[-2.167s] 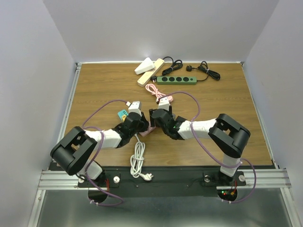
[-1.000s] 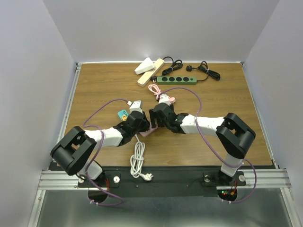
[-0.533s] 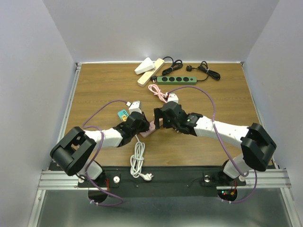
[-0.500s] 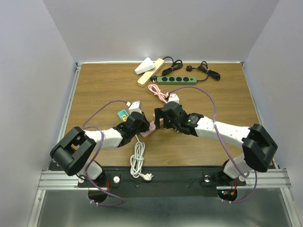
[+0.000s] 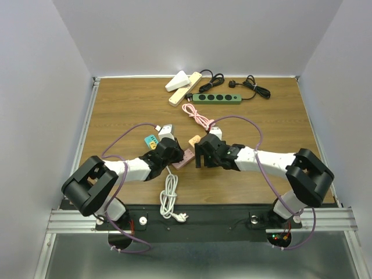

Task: Insert the plug

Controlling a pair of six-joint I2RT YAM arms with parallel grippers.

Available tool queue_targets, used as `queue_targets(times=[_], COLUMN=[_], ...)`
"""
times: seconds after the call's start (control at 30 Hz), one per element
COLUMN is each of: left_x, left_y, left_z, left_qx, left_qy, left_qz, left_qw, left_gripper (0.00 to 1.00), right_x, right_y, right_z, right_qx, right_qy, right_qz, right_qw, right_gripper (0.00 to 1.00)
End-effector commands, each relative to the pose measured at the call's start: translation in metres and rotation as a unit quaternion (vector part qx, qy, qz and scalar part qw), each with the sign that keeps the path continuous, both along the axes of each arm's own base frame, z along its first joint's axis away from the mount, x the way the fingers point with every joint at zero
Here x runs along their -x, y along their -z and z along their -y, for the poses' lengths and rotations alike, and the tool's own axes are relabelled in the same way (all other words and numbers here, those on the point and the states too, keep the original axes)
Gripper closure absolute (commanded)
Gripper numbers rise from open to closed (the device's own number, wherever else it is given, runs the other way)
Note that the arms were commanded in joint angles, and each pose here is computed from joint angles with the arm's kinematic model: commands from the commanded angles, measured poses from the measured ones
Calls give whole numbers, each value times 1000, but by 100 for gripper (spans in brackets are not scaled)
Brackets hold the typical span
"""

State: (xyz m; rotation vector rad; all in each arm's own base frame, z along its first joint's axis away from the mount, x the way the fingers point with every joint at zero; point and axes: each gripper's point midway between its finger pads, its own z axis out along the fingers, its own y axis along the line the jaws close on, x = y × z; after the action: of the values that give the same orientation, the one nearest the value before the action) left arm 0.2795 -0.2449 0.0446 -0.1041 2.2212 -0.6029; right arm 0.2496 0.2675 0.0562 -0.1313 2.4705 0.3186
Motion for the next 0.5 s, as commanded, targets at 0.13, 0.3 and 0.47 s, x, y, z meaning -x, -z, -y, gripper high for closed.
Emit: queue_targets(times=[0.13,0.3,0.47], left_x=[72,77,77], left_y=[39,40,39], left_z=[8,5,8], left_qx=[-10,-9,-5], left_qy=[101,104,107], left_qz=[-113,-115,-113], left_qw=[988,988,988], left_gripper=[75,75,75], right_x=[-44,-68,-94], right_y=[-3,-4,-4], right_z=[-17,-18,-15], right_qx=[18,21,23], right_qy=[17,23,29], right_qz=[55,72,83], right_qw=[998,997,996], right_gripper=[12,13,13])
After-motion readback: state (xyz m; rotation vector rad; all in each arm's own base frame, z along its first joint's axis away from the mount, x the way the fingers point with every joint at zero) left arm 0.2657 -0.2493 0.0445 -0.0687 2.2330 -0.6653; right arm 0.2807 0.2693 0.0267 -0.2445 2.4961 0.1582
